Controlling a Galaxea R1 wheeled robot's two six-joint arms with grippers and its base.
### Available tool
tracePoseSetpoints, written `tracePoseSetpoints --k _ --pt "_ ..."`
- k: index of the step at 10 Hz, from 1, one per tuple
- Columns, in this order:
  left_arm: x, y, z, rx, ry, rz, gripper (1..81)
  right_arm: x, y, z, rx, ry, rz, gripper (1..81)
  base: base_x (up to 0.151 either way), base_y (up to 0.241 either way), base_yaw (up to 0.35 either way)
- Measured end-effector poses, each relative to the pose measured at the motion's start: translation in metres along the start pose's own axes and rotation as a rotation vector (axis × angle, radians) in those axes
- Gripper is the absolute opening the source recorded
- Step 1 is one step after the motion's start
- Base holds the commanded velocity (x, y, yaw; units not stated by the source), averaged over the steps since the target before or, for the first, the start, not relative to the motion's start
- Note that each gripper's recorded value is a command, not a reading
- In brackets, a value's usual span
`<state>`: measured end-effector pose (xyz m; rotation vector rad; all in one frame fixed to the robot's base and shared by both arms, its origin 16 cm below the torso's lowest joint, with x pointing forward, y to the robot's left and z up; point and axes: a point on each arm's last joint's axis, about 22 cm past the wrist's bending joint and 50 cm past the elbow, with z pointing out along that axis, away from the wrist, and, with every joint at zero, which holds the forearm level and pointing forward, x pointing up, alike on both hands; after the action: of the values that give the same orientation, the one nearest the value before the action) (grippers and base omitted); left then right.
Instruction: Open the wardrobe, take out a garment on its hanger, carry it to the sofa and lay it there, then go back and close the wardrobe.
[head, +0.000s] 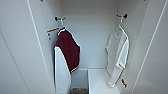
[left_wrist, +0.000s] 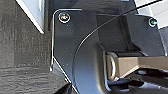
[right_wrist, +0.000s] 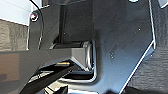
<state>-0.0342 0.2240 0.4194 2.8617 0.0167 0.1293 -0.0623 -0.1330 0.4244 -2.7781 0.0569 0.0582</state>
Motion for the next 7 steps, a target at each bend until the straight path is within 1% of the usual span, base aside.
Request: tracePoseSetpoints --k 7 --pt "-0.0001 0.0 0.0 0.0 0.0 0.0 81.1 0.0063 -0.0016 0.0004 0.002 0.007 -0.003 81.1 0.092 0.0 0.0"
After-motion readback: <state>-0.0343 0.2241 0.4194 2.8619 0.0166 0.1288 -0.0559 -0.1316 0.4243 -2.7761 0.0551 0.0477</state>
